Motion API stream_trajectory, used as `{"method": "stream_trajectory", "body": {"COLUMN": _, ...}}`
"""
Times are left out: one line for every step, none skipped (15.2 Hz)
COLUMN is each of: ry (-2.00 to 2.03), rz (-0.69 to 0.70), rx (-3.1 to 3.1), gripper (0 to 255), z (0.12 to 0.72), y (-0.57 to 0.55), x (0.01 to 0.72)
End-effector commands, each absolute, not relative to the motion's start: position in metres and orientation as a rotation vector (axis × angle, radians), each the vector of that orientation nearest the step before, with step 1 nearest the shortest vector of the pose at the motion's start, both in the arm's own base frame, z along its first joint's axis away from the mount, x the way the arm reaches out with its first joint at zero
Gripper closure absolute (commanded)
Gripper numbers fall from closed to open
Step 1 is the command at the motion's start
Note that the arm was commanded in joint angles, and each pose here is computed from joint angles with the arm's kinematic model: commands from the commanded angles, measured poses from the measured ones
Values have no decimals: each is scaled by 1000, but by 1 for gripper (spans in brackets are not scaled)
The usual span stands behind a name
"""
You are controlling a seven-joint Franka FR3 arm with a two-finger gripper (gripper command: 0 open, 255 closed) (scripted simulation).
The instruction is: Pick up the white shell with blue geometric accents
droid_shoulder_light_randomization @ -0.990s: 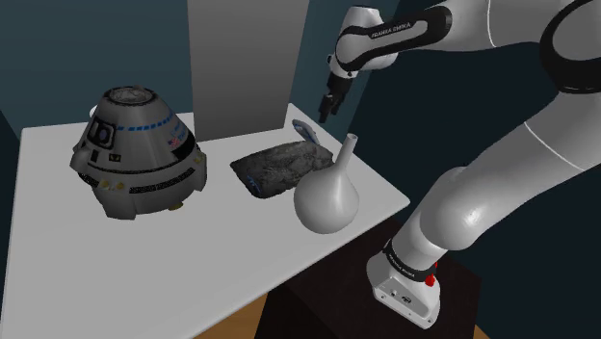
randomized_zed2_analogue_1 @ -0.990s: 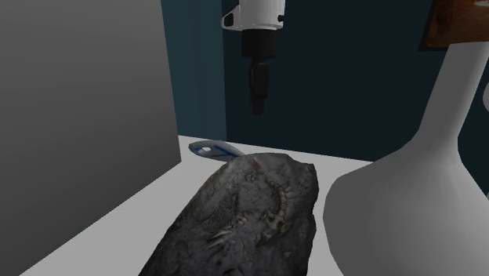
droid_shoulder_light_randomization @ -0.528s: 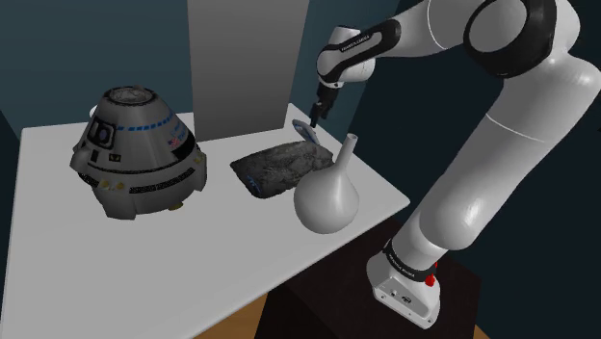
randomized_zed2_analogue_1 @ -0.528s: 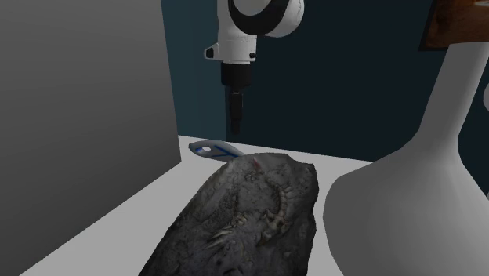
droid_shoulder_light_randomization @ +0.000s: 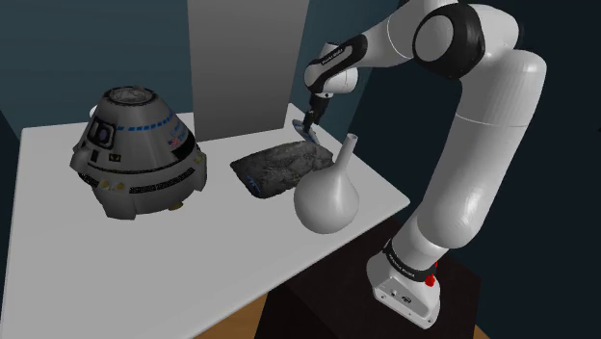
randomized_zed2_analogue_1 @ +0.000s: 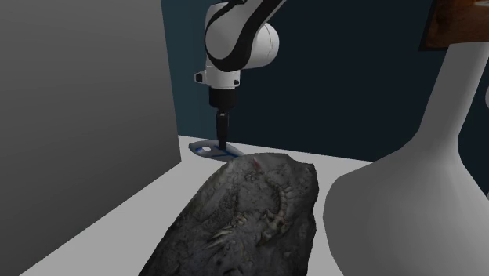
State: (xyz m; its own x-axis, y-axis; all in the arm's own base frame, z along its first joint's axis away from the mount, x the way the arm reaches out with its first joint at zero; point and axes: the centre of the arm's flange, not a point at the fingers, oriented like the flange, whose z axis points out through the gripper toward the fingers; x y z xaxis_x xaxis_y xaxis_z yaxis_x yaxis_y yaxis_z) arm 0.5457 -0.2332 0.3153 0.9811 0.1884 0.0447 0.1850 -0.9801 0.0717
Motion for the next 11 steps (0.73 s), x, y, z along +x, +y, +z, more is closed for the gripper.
{"method": "stream_trajectory", "body": {"ry": 289, "rz": 80, "rx": 3059, "gripper": 0, "z": 304, "y": -234, "x": 547}}
{"method": "stream_trajectory", "body": {"ry": 289, "rz": 80, "rx": 3059, "gripper": 0, "z": 299, "y": -234, "x": 547}}
{"method": "stream_trajectory", "body": {"ry": 289, "rz": 80, "rx": 3059, "gripper": 0, "z": 294, "y": -234, "x": 547}}
{"method": "stream_trajectory", "body": {"ry": 289, "rz": 80, "rx": 3059, "gripper": 0, "z": 288, "y": -234, "x": 547}}
{"method": "stream_trajectory", "body": {"ry": 289, "rz": 80, "rx": 3059, "gripper": 0, "z": 285, "y": -234, "x": 547}}
{"method": "stream_trajectory", "body": {"ry": 289, "rz": 80, "rx": 3059, "gripper": 0, "z": 285, "y": -234, "x": 547}}
{"method": "stream_trajectory", "body": {"ry": 289, "rz": 80, "rx": 3059, "gripper": 255, "z": 285, "y": -234, "x": 546}}
{"method": "stream_trajectory", "body": {"ry": 289, "rz": 80, "rx": 3059, "gripper": 255, "z": 286, "y": -234, "x": 545}}
{"method": "stream_trajectory", "body": {"ry": 289, "rz": 80, "rx": 3059, "gripper": 255, "z": 286, "y": -234, "x": 545}}
{"method": "stream_trajectory", "body": {"ry": 289, "rz": 80, "rx": 3059, "gripper": 255, "z": 286, "y": -234, "x": 545}}
{"method": "stream_trajectory", "body": {"ry": 289, "rz": 80, "rx": 3059, "gripper": 255, "z": 286, "y": -234, "x": 545}}
